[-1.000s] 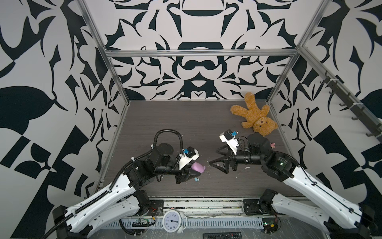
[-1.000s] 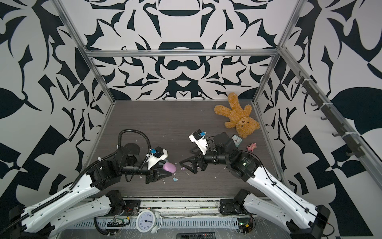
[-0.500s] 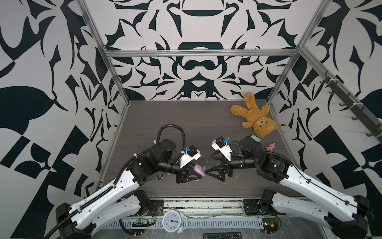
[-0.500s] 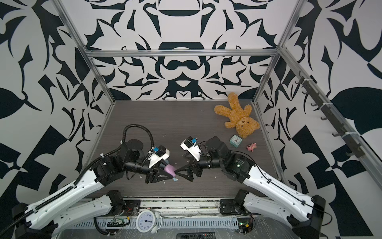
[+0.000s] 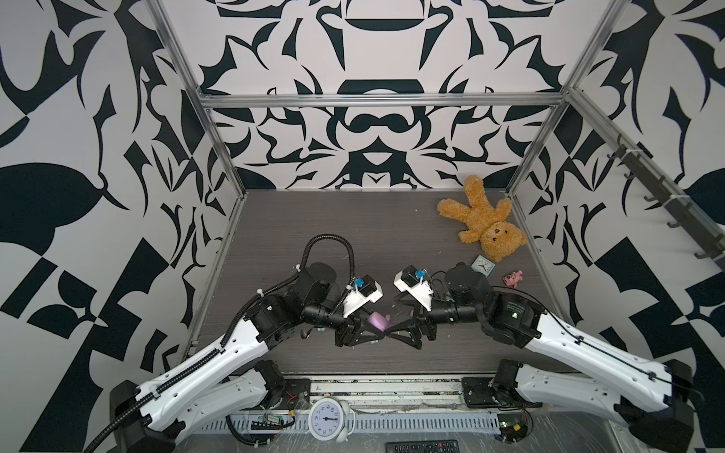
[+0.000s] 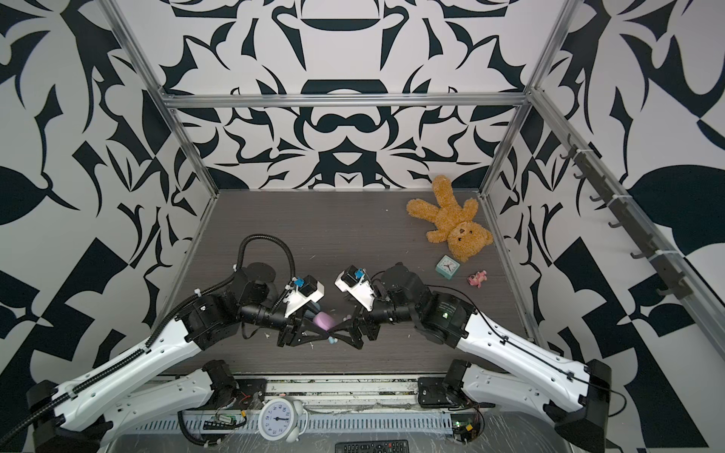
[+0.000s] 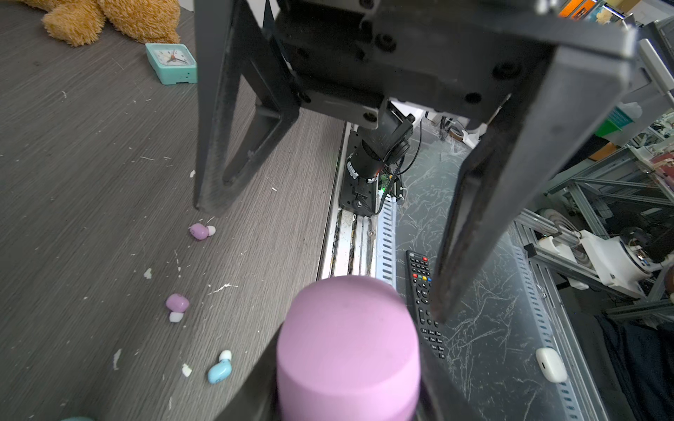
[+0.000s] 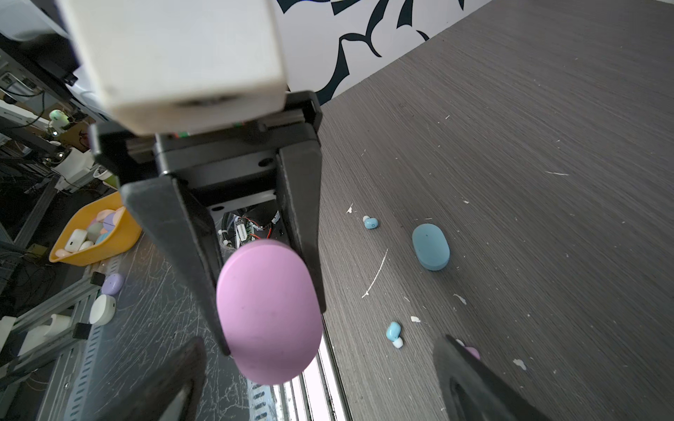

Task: Insert wireless bluetooth earbuds into charging case
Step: Open the charging case.

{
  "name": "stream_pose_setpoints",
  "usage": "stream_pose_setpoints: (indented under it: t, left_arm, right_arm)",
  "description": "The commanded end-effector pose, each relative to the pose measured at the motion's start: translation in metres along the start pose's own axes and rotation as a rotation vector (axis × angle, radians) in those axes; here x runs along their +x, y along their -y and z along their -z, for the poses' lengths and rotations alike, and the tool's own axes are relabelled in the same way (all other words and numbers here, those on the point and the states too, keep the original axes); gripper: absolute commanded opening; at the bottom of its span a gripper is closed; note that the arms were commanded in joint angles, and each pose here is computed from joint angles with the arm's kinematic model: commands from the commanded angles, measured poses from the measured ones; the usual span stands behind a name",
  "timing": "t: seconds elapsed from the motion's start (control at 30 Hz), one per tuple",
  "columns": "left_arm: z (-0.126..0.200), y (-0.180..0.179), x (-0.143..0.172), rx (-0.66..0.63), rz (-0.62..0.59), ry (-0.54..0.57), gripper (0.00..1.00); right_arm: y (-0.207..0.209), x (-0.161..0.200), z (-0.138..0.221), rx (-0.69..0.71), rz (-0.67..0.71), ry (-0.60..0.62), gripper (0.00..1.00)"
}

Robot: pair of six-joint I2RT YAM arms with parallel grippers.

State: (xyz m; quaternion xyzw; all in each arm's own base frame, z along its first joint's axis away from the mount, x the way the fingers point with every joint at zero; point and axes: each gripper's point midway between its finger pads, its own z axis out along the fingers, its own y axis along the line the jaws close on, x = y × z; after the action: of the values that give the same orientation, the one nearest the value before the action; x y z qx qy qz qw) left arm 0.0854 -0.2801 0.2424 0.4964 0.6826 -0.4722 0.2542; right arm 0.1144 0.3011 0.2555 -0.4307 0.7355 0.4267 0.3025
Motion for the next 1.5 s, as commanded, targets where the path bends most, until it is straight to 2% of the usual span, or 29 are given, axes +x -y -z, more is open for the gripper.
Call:
stream_pose_setpoints:
  t: [0.0, 0.53, 0.73, 0.8, 0.9, 1.1, 1.47]
  left_arm:
    - [0.006, 0.008, -0.011, 0.028, -0.005, 0.017, 0.00]
    - [0.007, 0.019, -0.008, 0.088, -0.016, 0.014, 0.00]
    - [0.007, 0.020, -0.006, 0.101, -0.017, 0.013, 0.00]
    - [0.006, 0.020, -0.005, 0.107, -0.016, 0.011, 0.00]
    - [0.004, 0.020, -0.004, 0.115, -0.005, 0.003, 0.00]
    - [0.002, 0.019, -0.003, 0.116, 0.001, -0.002, 0.00]
    - [-0.003, 0.011, 0.000, 0.098, 0.022, -0.021, 0.00]
  right_arm:
    - [0.003, 0.005, -0.002, 0.022, 0.027, -0.013, 0.98]
    - [0.036, -0.002, 0.002, 0.227, 0.038, 0.008, 0.93]
    - [0.031, -0.014, 0.007, 0.213, 0.045, 0.055, 0.91]
    - [0.029, -0.019, 0.008, 0.208, 0.049, 0.063, 0.86]
    - [0.027, -0.022, 0.005, 0.194, 0.048, 0.057, 0.73]
    - [0.021, -0.025, -0.003, 0.149, 0.039, 0.038, 0.64]
    - [0.018, -0.030, -0.003, 0.136, 0.036, 0.033, 0.39]
